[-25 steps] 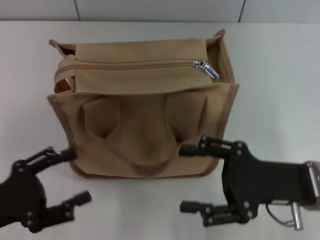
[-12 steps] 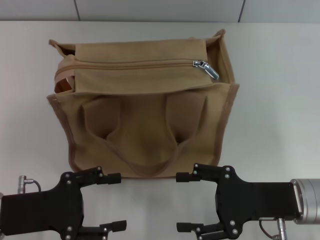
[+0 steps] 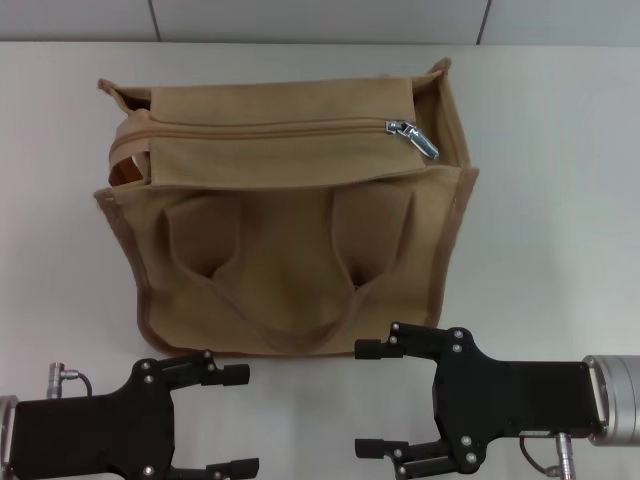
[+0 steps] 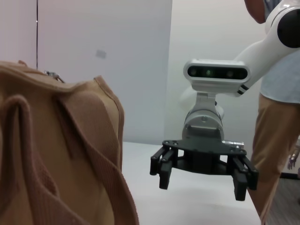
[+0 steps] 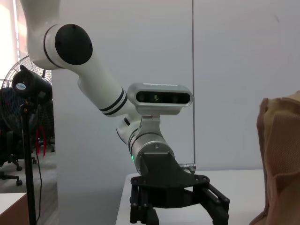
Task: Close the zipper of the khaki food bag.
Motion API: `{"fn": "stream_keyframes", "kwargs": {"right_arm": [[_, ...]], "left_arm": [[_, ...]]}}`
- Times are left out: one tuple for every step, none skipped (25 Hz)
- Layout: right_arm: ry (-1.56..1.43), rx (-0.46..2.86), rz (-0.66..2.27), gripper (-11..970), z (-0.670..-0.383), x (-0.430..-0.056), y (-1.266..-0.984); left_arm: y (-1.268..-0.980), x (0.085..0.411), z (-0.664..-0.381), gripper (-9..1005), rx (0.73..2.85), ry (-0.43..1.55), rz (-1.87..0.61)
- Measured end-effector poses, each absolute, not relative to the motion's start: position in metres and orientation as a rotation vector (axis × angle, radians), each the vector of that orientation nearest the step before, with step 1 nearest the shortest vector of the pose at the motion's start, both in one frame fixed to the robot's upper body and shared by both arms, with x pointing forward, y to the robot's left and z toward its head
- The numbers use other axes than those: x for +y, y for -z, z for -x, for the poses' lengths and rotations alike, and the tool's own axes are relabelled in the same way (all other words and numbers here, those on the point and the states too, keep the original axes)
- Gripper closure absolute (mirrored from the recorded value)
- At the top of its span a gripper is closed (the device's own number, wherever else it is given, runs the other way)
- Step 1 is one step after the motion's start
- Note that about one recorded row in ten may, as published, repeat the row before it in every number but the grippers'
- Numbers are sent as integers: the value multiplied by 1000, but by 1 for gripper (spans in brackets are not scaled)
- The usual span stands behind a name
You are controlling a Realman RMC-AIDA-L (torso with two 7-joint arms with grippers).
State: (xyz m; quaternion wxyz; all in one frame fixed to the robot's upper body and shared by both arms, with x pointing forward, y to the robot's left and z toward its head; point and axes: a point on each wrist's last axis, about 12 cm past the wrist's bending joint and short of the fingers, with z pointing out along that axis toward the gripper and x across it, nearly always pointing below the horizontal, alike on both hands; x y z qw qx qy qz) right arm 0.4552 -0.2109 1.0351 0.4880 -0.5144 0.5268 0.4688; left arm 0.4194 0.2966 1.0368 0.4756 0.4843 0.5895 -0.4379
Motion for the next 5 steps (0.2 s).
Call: {"fn": "stream_keyframes", "kwargs": {"right_arm": [[-1138, 1281, 1247, 142, -455, -211, -1035], [-1138, 1281, 1247, 142, -455, -211, -1035], [-1138, 1281, 1246, 142, -456, -211, -1035], [-1137, 1281, 1246, 142, -456, -211, -1035], [-1137, 1281, 1246, 142, -456, -211, -1035]], "left_arm": [[-1036, 296, -419, 183, 1447, 1074, -1191], [-1035, 295, -419, 183, 1448, 1075, -1195], [-1034, 294, -419, 183, 1452, 1078, -1204], [-1034, 294, -419, 183, 1452, 1078, -1204], [-1034, 294, -419, 183, 1454, 1077, -1207]]}}
